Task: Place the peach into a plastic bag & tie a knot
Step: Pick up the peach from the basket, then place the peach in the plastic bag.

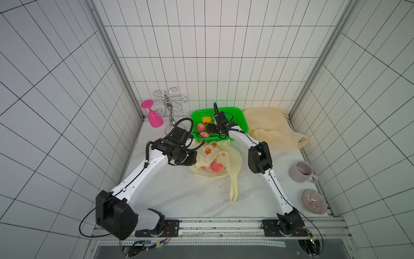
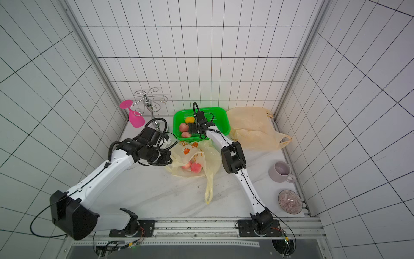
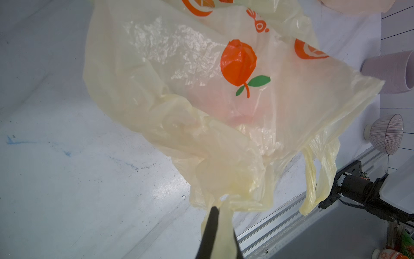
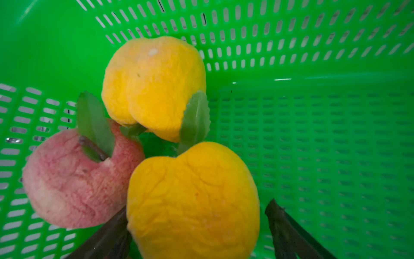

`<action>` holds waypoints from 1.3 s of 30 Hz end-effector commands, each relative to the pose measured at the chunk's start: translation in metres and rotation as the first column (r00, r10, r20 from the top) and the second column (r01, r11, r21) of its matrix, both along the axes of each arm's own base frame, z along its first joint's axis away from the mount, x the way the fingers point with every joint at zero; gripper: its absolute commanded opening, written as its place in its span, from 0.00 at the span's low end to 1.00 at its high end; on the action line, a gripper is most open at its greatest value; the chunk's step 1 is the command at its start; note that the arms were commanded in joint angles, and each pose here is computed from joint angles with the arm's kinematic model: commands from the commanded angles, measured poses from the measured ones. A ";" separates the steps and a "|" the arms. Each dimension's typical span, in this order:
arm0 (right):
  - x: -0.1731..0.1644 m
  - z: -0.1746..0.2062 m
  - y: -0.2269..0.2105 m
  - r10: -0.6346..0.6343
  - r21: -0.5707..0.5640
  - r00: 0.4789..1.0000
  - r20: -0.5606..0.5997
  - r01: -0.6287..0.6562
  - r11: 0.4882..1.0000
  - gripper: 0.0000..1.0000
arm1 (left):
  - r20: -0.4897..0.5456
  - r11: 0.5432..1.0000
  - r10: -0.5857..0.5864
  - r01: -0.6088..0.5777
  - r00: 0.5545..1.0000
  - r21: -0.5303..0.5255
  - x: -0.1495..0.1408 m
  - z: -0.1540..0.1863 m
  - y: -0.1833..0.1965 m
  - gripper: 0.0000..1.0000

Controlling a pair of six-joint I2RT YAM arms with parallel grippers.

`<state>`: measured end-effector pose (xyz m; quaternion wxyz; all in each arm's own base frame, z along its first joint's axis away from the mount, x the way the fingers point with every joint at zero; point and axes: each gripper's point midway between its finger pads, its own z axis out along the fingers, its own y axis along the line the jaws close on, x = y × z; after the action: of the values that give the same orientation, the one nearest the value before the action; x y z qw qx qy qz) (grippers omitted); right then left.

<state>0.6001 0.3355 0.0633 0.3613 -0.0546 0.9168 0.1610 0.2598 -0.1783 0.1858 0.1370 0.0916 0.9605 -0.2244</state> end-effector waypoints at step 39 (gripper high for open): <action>-0.405 0.161 -0.030 0.415 0.140 0.905 -0.096 -0.400 0.906 0.09 | 0.201 0.983 0.055 -0.018 0.978 -0.181 0.039 0.094 -0.029 0.00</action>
<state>0.2168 0.3269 0.2862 0.3309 -0.2007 0.8484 0.3613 0.2972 -0.1995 0.2650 0.2365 0.0784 0.9265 -0.2820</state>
